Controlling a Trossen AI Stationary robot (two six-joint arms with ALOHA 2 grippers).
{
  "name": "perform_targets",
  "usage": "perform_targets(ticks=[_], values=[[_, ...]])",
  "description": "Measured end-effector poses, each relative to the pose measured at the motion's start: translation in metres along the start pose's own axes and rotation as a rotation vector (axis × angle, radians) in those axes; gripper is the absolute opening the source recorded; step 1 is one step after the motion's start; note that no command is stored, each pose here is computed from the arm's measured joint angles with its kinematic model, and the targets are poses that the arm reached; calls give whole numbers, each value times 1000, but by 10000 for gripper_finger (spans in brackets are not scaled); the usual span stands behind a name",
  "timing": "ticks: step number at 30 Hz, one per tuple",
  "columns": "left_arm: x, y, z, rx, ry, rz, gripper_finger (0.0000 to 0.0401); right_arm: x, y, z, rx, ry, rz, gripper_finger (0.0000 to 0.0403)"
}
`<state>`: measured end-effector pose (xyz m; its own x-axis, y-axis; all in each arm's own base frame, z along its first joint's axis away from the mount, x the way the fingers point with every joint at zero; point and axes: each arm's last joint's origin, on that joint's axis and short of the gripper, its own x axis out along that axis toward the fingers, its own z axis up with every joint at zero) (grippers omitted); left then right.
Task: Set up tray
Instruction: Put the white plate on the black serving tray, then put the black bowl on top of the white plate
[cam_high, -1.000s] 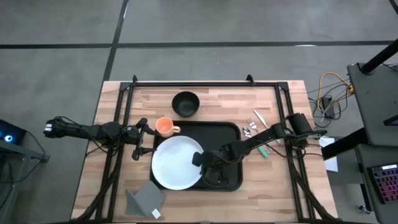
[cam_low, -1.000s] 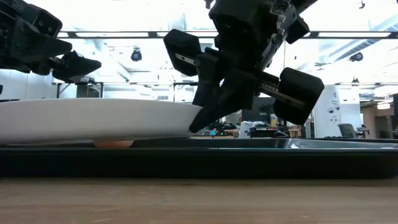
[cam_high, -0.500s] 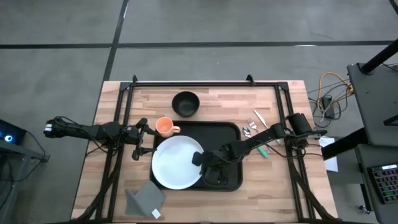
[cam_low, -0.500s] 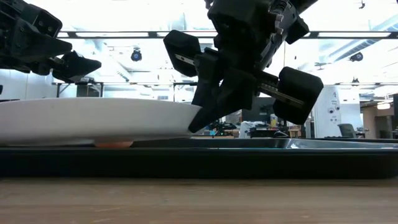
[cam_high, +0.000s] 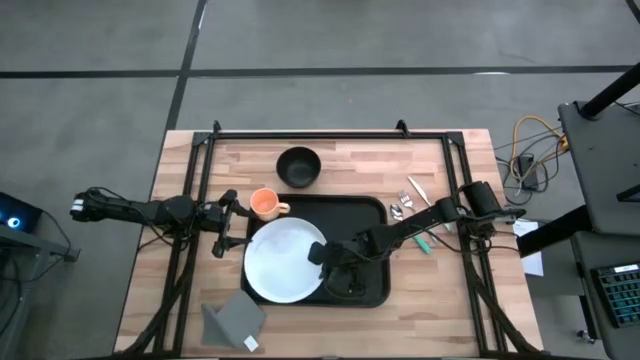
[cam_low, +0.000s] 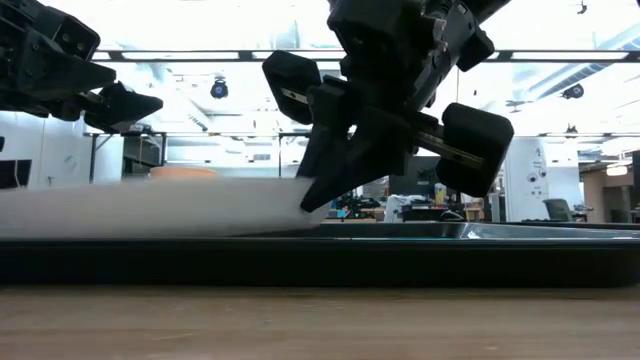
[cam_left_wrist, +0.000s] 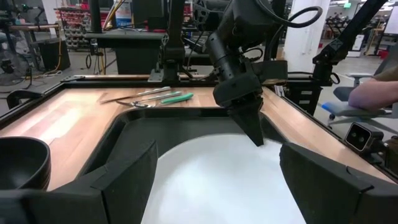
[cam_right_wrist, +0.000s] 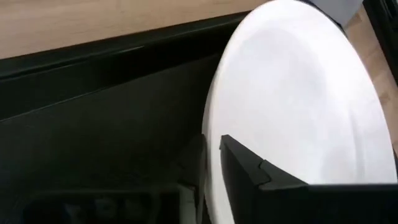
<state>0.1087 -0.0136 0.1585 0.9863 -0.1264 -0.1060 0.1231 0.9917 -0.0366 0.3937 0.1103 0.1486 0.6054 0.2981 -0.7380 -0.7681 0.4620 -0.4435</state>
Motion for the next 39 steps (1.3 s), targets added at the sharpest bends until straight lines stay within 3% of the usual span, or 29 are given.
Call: perform_targets(ticks=[9, 23, 30, 39], values=[[0, 0, 0, 0, 0, 0, 315, 0, -2, 0, 16, -11, -15, 92], [0, 0, 0, 0, 0, 0, 315, -3, -1, 0, 81, 6, 2, 140], [0, 0, 0, 0, -1, 0, 315, -6, -4, -3, 131, 91, -55, 153], [0, 0, 0, 0, 0, 0, 315, -16, -24, -23, 235, 133, 28, 146]])
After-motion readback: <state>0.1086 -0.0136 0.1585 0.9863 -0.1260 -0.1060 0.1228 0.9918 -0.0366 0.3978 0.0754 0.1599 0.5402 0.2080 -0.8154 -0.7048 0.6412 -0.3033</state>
